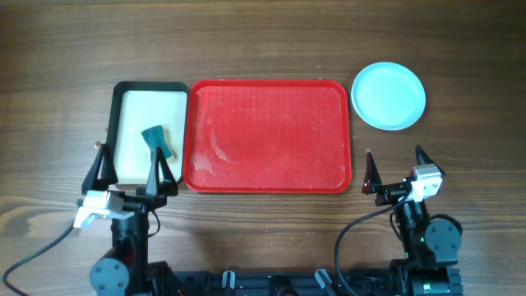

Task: Clean dirty plates on tray and stack at the side

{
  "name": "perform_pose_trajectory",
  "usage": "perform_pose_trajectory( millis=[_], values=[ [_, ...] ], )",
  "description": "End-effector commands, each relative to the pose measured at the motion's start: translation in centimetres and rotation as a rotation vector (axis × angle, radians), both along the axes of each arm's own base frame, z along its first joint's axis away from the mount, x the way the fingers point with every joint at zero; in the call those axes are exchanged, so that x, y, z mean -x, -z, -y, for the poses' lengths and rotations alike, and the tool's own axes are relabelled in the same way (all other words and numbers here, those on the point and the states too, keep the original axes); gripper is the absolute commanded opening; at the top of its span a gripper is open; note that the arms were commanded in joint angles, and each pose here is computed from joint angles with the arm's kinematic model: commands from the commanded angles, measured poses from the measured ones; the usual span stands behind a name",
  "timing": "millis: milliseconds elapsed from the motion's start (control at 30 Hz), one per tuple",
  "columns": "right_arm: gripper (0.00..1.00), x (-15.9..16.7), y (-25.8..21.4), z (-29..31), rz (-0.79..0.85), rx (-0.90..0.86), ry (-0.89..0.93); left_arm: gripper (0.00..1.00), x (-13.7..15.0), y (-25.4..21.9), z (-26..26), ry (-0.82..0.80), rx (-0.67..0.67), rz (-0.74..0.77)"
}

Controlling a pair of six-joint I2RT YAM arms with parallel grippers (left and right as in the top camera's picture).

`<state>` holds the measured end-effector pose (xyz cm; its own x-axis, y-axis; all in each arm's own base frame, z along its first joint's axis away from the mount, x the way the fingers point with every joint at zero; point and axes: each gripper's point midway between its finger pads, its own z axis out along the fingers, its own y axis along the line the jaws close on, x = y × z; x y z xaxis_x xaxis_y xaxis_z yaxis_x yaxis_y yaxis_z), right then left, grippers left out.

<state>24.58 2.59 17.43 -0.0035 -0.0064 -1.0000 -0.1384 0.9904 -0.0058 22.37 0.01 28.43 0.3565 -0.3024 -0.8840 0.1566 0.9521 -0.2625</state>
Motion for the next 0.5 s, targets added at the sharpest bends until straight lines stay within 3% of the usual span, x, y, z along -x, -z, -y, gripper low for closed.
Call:
perform_pose_trajectory(
  millis=[0, 133, 300, 467],
  values=[
    [1.00, 0.1, -0.3, -0.1, 0.016, 0.017, -0.010, 1.00, -0.8, 2.6, 0.4, 0.022, -0.007, -0.052],
    [1.00, 0.1, -0.3, -0.1, 0.016, 0.017, -0.010, 1.00, -1.7, 5.8, 0.1, 0.008, 0.013, -0.188],
    [1.00, 0.1, -0.3, -0.1, 0.016, 0.017, -0.010, 1.00, -2.2, 12.8, -1.2, -0.060, 0.056, -0.475],
    [1.00, 0.1, -0.3, -0.1, 0.016, 0.017, -0.010, 1.00, -2.2, 12.8, -1.7, -0.106, -0.007, -0.472]
  ],
)
